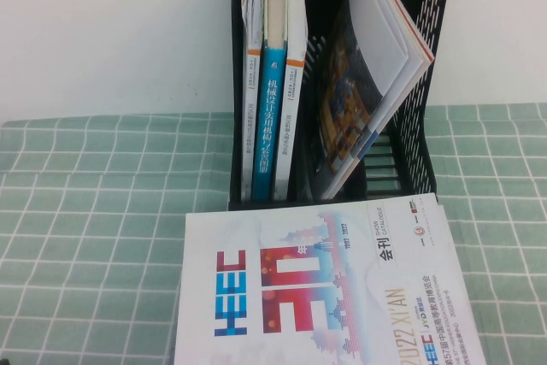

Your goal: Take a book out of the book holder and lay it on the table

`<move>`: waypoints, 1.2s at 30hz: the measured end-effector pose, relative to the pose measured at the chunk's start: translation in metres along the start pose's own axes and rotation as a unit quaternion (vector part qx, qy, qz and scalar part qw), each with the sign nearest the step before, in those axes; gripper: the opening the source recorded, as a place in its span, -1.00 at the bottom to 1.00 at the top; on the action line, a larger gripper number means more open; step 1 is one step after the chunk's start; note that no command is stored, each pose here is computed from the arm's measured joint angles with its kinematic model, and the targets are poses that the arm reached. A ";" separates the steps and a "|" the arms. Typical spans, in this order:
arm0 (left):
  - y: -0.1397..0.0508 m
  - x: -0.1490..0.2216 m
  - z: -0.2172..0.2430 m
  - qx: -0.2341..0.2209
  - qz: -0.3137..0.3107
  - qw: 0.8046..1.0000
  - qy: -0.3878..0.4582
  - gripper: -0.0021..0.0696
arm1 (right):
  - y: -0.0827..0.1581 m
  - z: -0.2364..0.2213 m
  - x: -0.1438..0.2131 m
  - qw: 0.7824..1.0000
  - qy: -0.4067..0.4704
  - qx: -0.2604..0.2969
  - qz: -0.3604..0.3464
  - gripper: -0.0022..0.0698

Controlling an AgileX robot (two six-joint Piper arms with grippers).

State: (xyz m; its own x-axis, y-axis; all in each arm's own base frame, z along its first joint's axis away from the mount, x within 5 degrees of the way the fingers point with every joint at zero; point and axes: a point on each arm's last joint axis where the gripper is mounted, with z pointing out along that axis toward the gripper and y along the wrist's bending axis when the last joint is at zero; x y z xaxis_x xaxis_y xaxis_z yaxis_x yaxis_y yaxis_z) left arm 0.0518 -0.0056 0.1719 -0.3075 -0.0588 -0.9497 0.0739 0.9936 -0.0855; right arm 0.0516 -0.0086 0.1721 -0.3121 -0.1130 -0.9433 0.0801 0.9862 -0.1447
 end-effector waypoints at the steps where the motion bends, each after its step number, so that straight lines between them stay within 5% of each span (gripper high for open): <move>1: 0.000 0.000 0.000 0.000 0.000 1.000 0.000 -0.95 | 0.000 0.000 0.003 1.000 0.016 0.000 0.008 -0.95; 36: 0.000 0.000 0.000 0.000 0.001 1.000 0.000 -0.95 | 0.002 0.000 0.005 0.998 0.023 -0.009 0.050 -0.95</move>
State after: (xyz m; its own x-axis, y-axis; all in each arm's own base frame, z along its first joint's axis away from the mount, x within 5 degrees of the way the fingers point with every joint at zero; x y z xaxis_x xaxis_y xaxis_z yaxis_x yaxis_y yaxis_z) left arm 0.0518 -0.0056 0.1719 -0.3072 -0.0559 -0.9500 0.0748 0.9938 -0.0827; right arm 0.0505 -0.0072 0.1668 -0.3465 -0.0089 -0.9380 0.0968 0.9943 -0.0452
